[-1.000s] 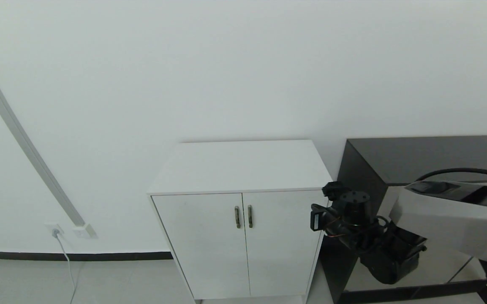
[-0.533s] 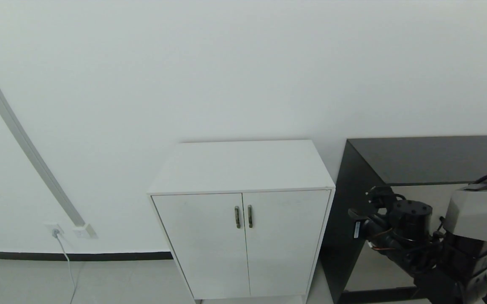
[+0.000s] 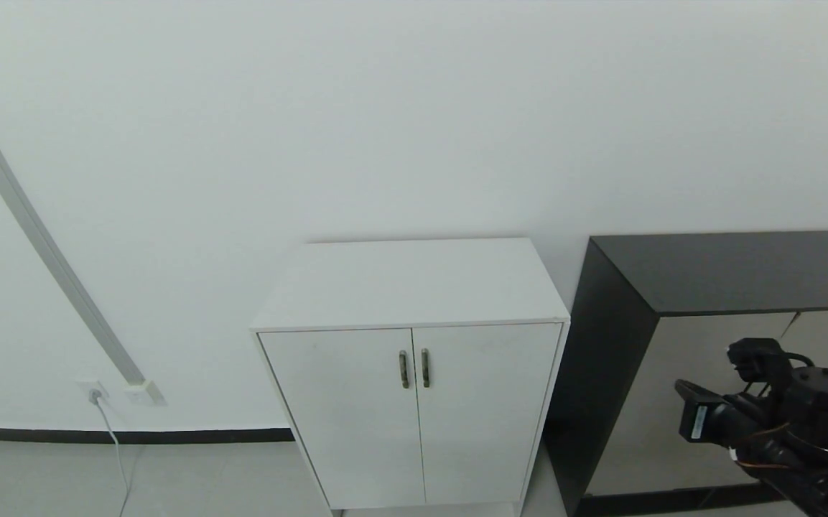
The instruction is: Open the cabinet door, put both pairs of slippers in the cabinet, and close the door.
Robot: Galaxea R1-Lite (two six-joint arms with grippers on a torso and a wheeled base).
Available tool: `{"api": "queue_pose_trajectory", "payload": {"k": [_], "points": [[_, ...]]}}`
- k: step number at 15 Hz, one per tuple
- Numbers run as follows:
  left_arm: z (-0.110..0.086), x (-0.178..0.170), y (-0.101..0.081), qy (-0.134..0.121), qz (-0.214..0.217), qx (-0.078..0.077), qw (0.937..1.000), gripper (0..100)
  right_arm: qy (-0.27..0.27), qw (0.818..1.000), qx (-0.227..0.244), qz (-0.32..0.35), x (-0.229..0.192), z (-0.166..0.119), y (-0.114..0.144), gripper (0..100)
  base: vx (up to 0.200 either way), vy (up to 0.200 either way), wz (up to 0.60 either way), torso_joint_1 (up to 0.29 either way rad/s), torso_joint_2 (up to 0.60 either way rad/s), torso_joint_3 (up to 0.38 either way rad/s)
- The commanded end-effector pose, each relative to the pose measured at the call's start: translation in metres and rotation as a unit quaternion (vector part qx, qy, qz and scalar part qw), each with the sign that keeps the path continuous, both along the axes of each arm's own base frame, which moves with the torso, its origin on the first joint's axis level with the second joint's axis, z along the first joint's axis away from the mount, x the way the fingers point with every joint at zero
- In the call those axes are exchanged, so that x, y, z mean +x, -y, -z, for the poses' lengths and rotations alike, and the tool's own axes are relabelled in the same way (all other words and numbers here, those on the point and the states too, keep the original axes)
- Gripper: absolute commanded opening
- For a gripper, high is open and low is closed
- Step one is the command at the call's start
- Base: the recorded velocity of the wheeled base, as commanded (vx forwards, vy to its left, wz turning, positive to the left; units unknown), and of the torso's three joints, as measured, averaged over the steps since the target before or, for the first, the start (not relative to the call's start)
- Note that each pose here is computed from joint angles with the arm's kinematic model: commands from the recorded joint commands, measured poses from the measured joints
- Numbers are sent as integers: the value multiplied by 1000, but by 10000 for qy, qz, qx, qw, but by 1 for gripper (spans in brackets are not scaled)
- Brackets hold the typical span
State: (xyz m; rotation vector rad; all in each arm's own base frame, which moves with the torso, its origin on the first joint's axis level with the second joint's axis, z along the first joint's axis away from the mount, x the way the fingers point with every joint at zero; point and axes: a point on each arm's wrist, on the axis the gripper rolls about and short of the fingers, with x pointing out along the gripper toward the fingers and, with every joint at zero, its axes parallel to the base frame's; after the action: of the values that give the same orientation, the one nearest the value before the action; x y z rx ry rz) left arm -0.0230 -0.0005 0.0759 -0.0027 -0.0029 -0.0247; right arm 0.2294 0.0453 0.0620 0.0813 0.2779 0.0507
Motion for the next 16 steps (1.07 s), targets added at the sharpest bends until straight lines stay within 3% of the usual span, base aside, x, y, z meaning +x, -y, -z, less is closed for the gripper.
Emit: {"api": "queue_pose_trajectory", "payload": {"k": [1, 4, 16], "points": [[0, 0, 0, -7, -1, -1, 10000, 0, 235, 9996, 51, 178, -30, -19, 14, 0, 0, 0, 0, 0, 0, 0], [0, 0, 0, -7, -1, -1, 10000, 0, 630, 9967, 111, 492, -42, -40, 28, 0, 0, 0, 0, 0, 0, 0], [0, 0, 0, -7, -1, -1, 10000, 0, 569, 9978, 137, 326, -148, -67, 40, 0, 0, 0, 0, 0, 0, 0]]}}
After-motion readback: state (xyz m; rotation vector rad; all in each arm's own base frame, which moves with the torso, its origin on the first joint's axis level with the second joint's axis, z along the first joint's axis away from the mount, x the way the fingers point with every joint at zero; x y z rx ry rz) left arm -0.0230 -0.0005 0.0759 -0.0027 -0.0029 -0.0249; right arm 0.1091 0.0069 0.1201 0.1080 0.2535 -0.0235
